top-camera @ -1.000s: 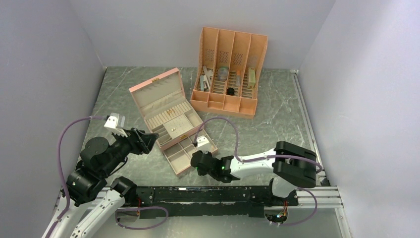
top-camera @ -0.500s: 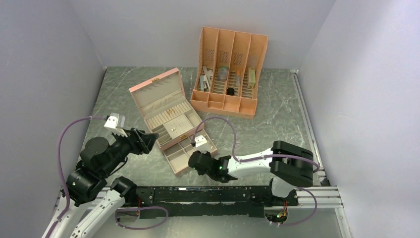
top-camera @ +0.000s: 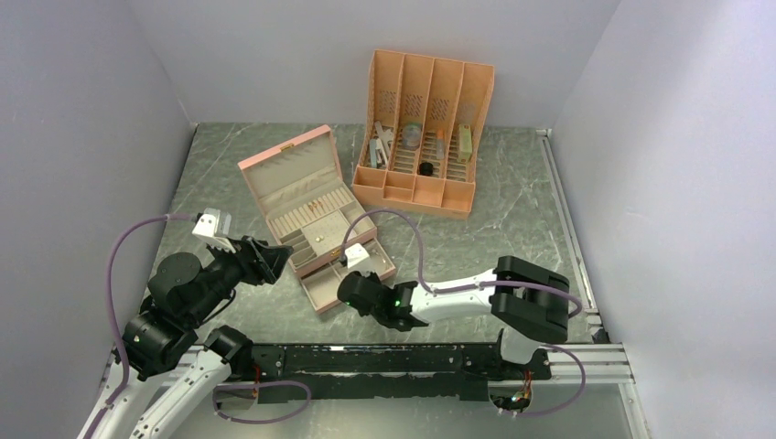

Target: Organize the mixed jewelry

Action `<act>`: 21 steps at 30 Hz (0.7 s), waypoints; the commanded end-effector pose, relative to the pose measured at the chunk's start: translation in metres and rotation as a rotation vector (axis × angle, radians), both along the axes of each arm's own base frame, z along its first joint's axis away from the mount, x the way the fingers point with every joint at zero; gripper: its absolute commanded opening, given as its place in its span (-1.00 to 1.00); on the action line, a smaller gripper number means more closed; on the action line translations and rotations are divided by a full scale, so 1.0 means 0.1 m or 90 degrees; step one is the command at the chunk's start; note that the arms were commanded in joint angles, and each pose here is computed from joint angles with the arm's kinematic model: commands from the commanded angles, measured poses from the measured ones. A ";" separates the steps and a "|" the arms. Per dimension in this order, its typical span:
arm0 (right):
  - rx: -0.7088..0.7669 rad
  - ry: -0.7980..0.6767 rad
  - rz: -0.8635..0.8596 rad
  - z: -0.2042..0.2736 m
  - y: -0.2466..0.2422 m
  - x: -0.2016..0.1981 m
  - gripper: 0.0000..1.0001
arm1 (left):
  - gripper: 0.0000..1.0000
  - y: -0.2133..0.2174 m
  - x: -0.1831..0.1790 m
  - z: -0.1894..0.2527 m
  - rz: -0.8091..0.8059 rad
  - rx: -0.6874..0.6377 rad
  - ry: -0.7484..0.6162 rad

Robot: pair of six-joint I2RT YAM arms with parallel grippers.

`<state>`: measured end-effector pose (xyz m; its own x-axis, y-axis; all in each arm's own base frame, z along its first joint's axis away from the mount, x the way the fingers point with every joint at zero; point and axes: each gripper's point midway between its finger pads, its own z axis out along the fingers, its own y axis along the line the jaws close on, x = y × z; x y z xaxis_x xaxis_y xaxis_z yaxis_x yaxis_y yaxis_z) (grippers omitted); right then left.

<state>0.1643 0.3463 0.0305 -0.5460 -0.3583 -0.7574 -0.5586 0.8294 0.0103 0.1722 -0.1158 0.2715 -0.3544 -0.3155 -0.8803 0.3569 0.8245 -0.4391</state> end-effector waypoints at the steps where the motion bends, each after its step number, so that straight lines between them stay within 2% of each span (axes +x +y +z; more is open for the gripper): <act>1: 0.021 -0.057 -0.008 0.22 0.18 0.25 -1.00 | 0.45 0.00 0.02 0.04 0.001 -0.001 -0.016; 21: 0.069 -0.058 -0.026 0.18 0.57 0.90 -1.00 | 0.46 0.01 0.02 0.05 0.002 -0.003 -0.017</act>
<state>0.2330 0.3824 0.0274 -0.5295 -0.3256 -0.7833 -0.5387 0.8424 0.0140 0.1722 -0.1158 0.2716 -0.3541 -0.3156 -0.8803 0.3570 0.8244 -0.4392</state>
